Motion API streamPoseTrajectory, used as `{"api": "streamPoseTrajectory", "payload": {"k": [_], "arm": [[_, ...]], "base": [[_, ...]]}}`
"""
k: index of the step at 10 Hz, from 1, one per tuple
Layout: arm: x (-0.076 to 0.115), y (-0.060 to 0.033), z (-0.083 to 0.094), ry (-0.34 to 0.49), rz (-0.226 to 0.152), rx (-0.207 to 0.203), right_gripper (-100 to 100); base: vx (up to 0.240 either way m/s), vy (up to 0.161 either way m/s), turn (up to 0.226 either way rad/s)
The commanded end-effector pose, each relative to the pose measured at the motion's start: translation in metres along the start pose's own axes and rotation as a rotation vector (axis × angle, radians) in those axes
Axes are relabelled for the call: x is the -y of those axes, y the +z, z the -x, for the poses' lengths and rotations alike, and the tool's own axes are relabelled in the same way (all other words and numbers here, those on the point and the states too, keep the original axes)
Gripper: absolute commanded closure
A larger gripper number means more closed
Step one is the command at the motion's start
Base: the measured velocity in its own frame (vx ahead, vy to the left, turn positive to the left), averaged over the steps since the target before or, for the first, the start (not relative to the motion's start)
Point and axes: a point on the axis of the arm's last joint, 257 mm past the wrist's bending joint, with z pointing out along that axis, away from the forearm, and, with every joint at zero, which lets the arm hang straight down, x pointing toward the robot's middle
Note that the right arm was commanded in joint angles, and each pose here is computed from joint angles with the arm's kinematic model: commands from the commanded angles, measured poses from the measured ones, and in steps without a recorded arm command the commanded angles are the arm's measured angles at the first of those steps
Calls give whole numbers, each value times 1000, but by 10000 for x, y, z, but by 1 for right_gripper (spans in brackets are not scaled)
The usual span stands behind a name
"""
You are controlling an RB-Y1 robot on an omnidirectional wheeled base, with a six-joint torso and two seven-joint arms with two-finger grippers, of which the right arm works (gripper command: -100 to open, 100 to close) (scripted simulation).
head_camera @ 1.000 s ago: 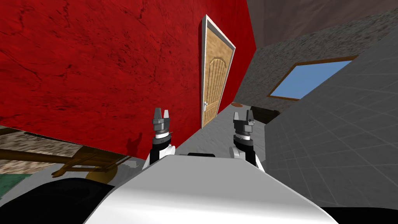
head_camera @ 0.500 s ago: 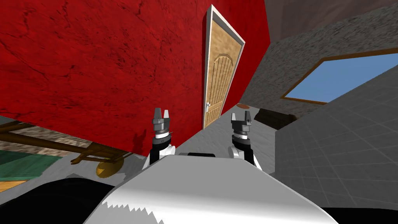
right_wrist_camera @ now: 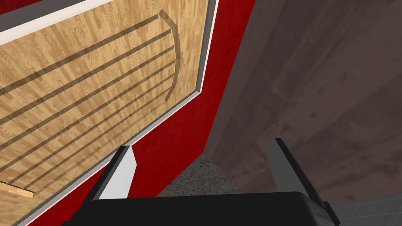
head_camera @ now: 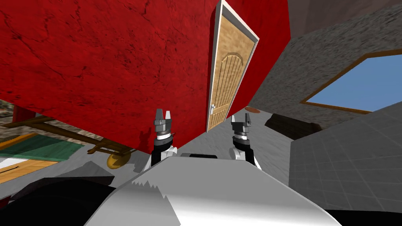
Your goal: Pull the door open
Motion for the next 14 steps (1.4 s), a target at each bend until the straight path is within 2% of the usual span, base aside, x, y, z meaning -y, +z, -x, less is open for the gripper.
{"api": "streamPoseTrajectory", "payload": {"k": [1, 7, 14], "arm": [[96, -14, 34, 65, -20, 9, -100], [511, -105, 178, 307, -105, 59, -100], [1057, -283, 386, 583, -217, 152, -100]], "base": [[72, -99, 174], [78, -109, 207], [52, -124, 202]]}}
